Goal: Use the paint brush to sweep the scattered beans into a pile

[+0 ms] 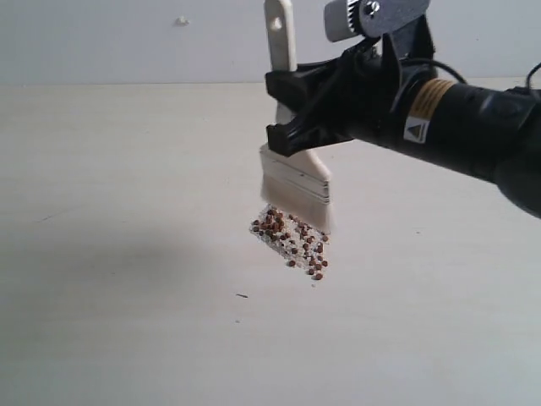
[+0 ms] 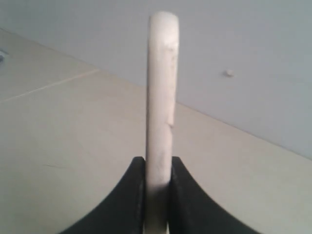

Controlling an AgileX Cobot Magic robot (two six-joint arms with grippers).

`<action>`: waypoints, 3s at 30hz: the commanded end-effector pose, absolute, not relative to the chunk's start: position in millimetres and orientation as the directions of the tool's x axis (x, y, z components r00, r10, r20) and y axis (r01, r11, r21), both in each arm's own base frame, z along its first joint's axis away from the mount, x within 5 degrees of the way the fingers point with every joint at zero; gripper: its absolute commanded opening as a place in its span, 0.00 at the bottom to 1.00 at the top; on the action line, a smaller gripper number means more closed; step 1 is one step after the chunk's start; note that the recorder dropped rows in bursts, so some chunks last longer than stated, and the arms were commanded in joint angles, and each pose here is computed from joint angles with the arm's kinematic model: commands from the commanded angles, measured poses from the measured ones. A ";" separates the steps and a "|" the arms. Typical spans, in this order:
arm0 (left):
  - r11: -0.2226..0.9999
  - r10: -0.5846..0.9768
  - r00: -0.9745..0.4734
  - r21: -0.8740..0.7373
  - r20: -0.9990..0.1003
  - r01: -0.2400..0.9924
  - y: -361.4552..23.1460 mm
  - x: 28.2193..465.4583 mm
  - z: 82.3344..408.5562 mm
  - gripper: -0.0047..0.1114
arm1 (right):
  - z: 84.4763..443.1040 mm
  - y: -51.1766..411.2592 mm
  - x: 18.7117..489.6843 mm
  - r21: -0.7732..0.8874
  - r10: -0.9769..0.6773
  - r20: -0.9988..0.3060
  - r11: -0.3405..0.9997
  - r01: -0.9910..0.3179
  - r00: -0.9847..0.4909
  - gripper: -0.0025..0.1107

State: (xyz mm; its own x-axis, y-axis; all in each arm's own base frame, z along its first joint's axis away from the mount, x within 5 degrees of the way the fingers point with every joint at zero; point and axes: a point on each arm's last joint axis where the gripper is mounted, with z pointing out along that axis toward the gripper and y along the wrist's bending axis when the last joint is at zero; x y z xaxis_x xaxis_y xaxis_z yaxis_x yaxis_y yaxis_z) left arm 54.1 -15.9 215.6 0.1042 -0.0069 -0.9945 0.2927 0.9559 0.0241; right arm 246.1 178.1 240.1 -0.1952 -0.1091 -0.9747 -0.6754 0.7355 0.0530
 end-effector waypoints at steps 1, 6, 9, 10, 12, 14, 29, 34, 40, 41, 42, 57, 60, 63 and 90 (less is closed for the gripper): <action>0.957 -0.013 0.106 0.018 -0.994 0.289 -15.5 53.8 214.9 0.04 | 258.4 156.6 240.5 0.039 -0.129 -0.956 0.834 -0.550 -0.263 0.02; 0.957 -0.013 0.106 0.018 -0.994 0.289 -15.5 53.8 214.9 0.04 | 264.9 144.8 237.5 0.076 -0.082 -0.945 0.888 -0.453 -0.318 0.02; 0.957 -0.013 0.106 0.018 -0.994 0.289 -15.5 53.8 214.9 0.04 | 261.5 139.4 241.8 0.089 -0.048 -0.939 0.923 -0.374 -0.342 0.02; 0.957 -0.013 0.106 0.018 -0.994 0.289 -15.5 53.8 214.9 0.04 | 258.7 137.4 244.4 0.085 -0.042 -0.936 0.937 -0.340 -0.349 0.02; 0.957 -0.013 0.106 0.018 -0.994 0.289 -15.5 53.8 214.9 0.04 | 253.6 129.9 248.2 0.076 -0.016 -0.937 0.966 -0.248 -0.350 0.02; 0.957 -0.013 0.106 0.018 -0.994 0.289 -15.5 53.8 214.9 0.04 | 246.3 119.5 252.1 0.055 0.008 -0.932 0.992 -0.118 -0.362 0.02; 0.957 -0.013 0.106 0.018 -0.994 0.289 -15.5 53.8 214.9 0.04 | 209.5 142.7 219.6 -0.167 -0.097 -0.927 0.972 0.165 -0.363 0.02; 0.957 -0.013 0.106 0.018 -0.994 0.289 -15.5 53.8 214.9 0.04 | 193.0 165.0 201.4 -0.193 -0.119 -0.926 0.965 0.179 -0.357 0.02; 0.957 -0.013 0.106 0.018 -0.994 0.289 -15.5 53.8 214.9 0.04 | 165.8 176.9 187.2 -0.229 -0.125 -0.919 0.942 0.247 -0.374 0.02; 0.957 -0.013 0.106 0.018 -0.994 0.289 -15.5 53.8 214.9 0.04 | 161.7 179.0 185.6 -0.223 -0.119 -0.919 0.943 0.247 -0.376 0.02; 0.957 -0.013 0.106 0.018 -0.994 0.289 -15.5 53.8 214.9 0.04 | 157.4 182.5 185.1 -0.221 -0.114 -0.917 0.943 0.250 -0.381 0.02; 0.949 -0.016 0.106 0.018 -0.994 0.314 -16.9 53.4 214.9 0.04 | 137.9 254.6 210.0 -0.247 -0.148 -0.904 0.947 0.207 -0.400 0.02; 0.944 -0.017 0.105 0.018 -0.994 0.329 -17.7 53.1 214.9 0.04 | 136.8 265.4 215.4 -0.248 -0.160 -0.911 0.949 0.194 -0.380 0.02; 0.940 -0.019 0.105 0.018 -0.994 0.341 -18.4 52.9 214.9 0.04 | 138.2 274.5 219.7 -0.229 -0.147 -0.919 0.954 0.193 -0.366 0.02; 0.934 -0.020 0.105 0.018 -0.994 0.356 -19.3 52.6 214.9 0.04 | 198.7 267.5 221.7 -0.183 -0.142 -0.954 0.973 0.138 -0.265 0.02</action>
State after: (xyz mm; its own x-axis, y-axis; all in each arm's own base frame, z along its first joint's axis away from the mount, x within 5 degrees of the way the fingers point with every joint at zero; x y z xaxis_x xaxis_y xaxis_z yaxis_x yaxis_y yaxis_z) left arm 53.0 -19.3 215.6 0.1036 -0.0135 -0.9945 0.3533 0.9352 0.0241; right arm 222.5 278.6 190.1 -0.2920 -0.1146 -0.9495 0.1501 0.9750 -0.1638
